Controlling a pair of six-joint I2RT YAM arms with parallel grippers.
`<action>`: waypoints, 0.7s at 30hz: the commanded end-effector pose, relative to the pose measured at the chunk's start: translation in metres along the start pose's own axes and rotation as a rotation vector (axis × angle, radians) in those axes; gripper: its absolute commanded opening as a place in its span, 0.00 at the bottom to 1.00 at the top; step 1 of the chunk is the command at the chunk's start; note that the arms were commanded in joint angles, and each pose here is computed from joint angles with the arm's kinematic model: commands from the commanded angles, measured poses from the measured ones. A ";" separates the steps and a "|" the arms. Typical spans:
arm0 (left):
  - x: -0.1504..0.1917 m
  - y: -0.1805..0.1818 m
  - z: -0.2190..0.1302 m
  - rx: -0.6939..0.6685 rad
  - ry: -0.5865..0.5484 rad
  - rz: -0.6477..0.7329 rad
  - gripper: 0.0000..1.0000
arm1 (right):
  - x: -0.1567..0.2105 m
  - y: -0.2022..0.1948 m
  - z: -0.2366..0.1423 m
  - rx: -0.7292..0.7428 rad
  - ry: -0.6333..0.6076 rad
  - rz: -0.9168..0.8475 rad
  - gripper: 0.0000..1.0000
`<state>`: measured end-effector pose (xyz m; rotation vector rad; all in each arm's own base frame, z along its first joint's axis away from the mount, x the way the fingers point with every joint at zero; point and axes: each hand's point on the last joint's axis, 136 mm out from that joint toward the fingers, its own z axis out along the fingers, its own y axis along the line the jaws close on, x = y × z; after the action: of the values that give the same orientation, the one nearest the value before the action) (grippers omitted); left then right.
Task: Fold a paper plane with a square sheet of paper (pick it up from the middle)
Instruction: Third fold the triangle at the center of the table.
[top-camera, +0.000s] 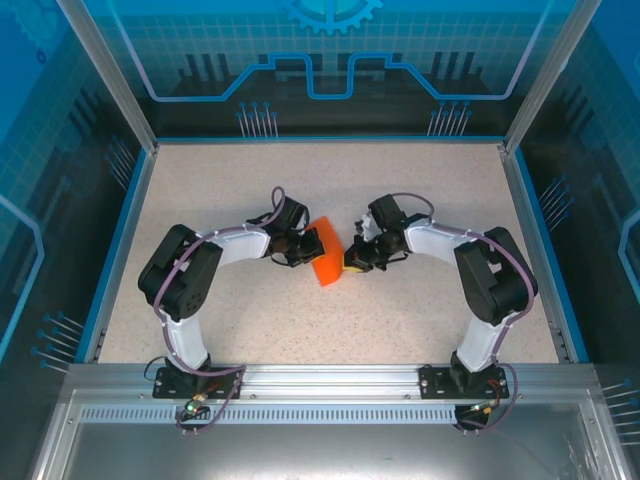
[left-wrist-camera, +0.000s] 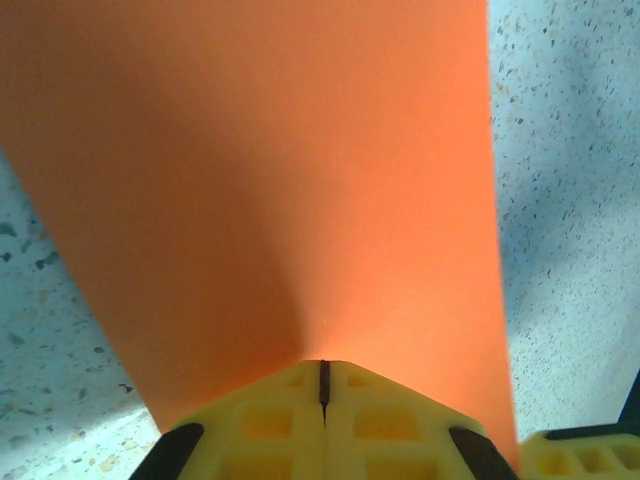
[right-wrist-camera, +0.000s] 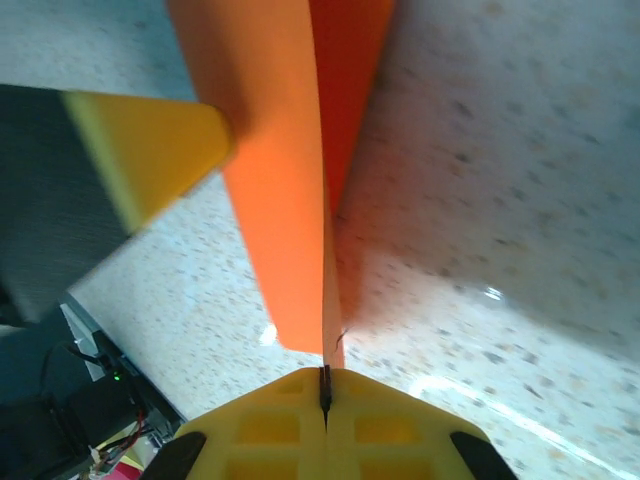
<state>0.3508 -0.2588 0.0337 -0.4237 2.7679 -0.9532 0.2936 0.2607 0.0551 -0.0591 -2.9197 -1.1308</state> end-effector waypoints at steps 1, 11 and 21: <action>0.012 0.020 0.010 -0.041 0.040 -0.035 0.01 | 0.006 0.012 0.007 -0.006 0.053 -0.013 0.05; 0.012 0.022 0.009 -0.066 0.043 -0.014 0.00 | -0.007 0.037 0.030 -0.038 0.067 -0.069 0.05; -0.025 0.001 -0.030 -0.061 -0.129 0.016 0.03 | -0.013 0.029 0.044 -0.012 0.059 -0.049 0.05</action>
<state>0.3516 -0.2457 0.0425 -0.4459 2.7432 -0.8818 0.3050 0.3038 0.0446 0.0494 -2.8811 -1.1302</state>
